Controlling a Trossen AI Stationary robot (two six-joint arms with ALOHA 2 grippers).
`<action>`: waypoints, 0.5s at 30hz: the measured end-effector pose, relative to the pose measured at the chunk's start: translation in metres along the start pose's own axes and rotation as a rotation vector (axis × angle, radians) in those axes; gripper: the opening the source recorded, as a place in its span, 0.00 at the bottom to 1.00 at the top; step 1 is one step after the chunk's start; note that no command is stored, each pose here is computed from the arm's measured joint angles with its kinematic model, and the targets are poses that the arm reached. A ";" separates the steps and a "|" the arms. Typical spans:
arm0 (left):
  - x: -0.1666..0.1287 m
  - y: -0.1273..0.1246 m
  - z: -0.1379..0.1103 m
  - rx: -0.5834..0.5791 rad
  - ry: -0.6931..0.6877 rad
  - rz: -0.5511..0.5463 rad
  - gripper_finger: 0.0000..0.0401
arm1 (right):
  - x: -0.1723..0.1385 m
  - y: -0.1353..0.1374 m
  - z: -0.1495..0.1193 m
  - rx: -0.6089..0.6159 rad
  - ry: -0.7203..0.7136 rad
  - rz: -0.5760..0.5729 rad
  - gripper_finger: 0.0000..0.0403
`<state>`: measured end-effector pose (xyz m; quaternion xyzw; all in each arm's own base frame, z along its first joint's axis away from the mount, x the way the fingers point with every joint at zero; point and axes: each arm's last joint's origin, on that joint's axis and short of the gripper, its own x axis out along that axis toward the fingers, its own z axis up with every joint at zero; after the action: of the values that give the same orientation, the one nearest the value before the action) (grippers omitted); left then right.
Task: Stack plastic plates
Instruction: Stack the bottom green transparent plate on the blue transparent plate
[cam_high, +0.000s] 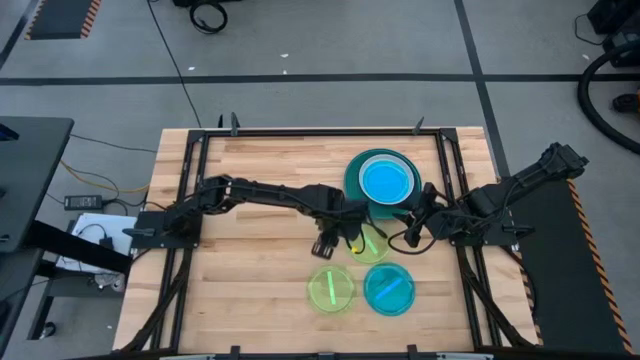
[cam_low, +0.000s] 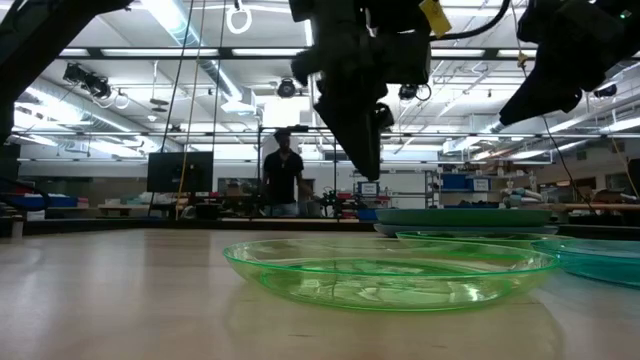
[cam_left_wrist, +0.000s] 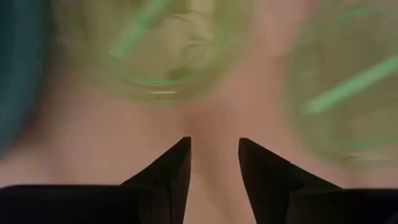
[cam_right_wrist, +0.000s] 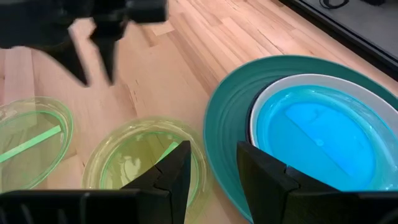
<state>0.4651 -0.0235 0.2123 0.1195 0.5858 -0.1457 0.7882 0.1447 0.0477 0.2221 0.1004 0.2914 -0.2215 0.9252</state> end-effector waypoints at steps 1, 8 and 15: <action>0.001 -0.004 0.001 -0.037 -0.004 -0.048 0.35 | 0.001 0.000 -0.001 -0.006 -0.005 0.005 0.34; 0.009 -0.009 0.002 -0.233 -0.071 -0.253 0.35 | 0.006 0.005 -0.003 -0.039 -0.026 0.084 0.34; 0.052 -0.010 -0.023 -0.425 -0.025 -0.373 0.35 | 0.006 0.006 -0.003 -0.052 -0.030 0.088 0.34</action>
<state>0.4555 -0.0295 0.1554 -0.1601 0.6054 -0.1633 0.7624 0.1500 0.0515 0.2166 0.0856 0.2784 -0.1745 0.9406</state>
